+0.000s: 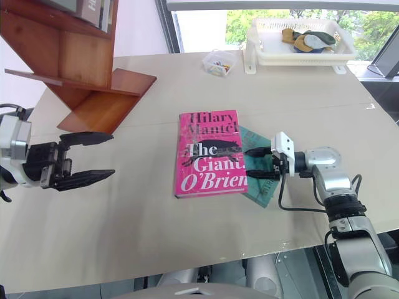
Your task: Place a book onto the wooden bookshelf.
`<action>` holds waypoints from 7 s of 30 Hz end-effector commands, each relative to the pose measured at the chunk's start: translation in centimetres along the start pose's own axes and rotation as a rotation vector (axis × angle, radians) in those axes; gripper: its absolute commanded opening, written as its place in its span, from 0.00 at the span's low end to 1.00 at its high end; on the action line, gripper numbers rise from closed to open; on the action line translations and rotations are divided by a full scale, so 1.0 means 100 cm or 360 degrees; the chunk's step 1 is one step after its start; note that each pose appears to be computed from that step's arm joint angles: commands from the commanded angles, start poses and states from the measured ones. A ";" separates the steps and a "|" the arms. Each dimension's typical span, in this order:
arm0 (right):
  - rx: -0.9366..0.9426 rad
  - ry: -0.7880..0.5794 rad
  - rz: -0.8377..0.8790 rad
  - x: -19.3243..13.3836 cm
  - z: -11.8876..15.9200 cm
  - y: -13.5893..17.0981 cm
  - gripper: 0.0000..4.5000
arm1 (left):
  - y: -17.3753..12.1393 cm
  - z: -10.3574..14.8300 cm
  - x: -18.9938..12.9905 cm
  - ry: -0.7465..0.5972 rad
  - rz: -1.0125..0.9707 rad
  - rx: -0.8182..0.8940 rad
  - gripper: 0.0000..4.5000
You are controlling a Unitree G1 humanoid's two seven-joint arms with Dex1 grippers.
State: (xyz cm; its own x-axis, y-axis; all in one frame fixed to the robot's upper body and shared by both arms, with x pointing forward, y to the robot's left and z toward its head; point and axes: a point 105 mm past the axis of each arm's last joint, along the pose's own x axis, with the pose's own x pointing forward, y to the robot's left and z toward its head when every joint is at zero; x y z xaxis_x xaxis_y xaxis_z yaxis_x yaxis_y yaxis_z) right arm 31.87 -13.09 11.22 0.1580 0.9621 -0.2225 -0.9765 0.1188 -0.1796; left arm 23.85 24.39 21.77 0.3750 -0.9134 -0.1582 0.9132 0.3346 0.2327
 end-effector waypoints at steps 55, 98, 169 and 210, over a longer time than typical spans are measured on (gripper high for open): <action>-0.0048 0.0023 -0.0281 -0.095 0.100 0.052 0.70 | 0.040 -0.083 0.170 -0.0235 -0.0389 -0.1972 0.62; -0.0015 0.0100 -0.0311 -0.099 0.083 0.051 0.70 | 0.060 -0.084 0.155 -0.0428 -0.0158 -0.2131 0.20; 0.0226 -0.0697 -0.0157 -0.135 0.138 -0.004 0.70 | 0.081 0.169 -0.028 0.0958 0.0601 0.1886 0.08; 0.0280 -0.0767 -0.0165 -0.119 0.150 0.020 0.70 | 0.168 0.116 -0.083 0.1692 0.0816 0.2142 0.98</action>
State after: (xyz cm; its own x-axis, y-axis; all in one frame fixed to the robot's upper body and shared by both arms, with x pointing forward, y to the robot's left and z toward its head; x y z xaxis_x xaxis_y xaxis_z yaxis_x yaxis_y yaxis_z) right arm 26.60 -20.35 26.64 0.2218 0.9438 0.2449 -0.9751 0.2146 0.0562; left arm 35.36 33.75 35.82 0.9552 -0.1185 -0.2712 0.2050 -0.3961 0.8950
